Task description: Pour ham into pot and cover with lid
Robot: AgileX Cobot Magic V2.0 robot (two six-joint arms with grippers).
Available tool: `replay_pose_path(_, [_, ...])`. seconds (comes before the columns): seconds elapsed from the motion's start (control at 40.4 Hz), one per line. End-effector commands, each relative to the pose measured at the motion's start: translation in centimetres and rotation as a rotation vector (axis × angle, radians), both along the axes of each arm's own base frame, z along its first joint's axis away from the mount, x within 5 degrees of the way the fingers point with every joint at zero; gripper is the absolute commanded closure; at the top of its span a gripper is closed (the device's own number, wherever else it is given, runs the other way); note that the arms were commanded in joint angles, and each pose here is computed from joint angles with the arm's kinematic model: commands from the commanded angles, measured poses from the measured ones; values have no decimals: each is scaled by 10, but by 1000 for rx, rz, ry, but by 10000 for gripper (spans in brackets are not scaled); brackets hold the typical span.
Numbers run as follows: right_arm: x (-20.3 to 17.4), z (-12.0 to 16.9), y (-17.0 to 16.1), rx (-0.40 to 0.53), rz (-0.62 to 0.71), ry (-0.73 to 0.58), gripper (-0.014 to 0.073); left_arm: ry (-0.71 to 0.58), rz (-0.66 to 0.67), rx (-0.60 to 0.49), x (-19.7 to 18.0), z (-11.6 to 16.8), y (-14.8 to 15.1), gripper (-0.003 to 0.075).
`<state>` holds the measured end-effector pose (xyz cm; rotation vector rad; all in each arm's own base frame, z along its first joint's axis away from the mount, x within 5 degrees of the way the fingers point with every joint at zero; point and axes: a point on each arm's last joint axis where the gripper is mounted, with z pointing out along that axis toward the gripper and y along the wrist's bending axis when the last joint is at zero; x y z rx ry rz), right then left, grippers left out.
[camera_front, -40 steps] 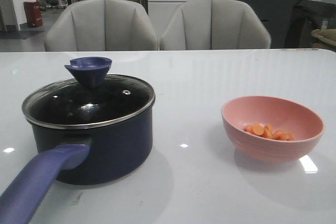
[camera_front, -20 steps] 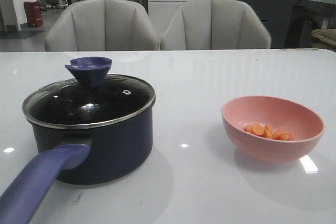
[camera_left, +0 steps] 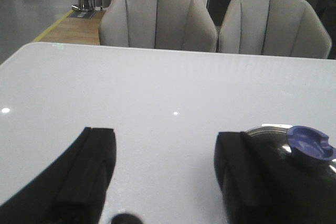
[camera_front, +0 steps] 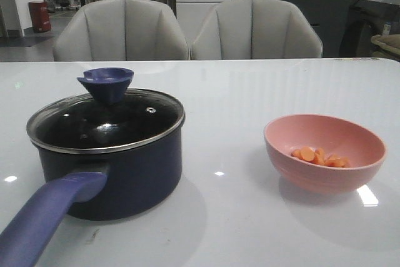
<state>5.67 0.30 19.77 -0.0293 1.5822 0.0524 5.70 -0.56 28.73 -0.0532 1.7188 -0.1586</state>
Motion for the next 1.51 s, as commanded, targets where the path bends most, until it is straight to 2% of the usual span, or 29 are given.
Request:
replay_pose_path(0.0, [-1,5,0,-3,-6,-90,433,-35,-4,-49,3,12,-1,226])
replay_pose_path(0.297, [-1,5,0,-3,-6,-90,433,109,-20,-11,18,34,-3,48])
replay_pose_path(0.545, [-1,5,0,-3,-6,-90,433,295,-61,-50,56,55,-9,52])
replay_pose_path(0.867, [-1,5,0,-3,-6,-90,433,491,-185,-14,117,73,-34,52])
replay_pose_path(1.238, [-1,5,0,-3,-6,-91,433,655,-349,-14,193,73,-102,52])
replay_pose_path(1.486, [-1,5,0,-3,-6,-91,433,816,-362,3,232,55,-144,52])
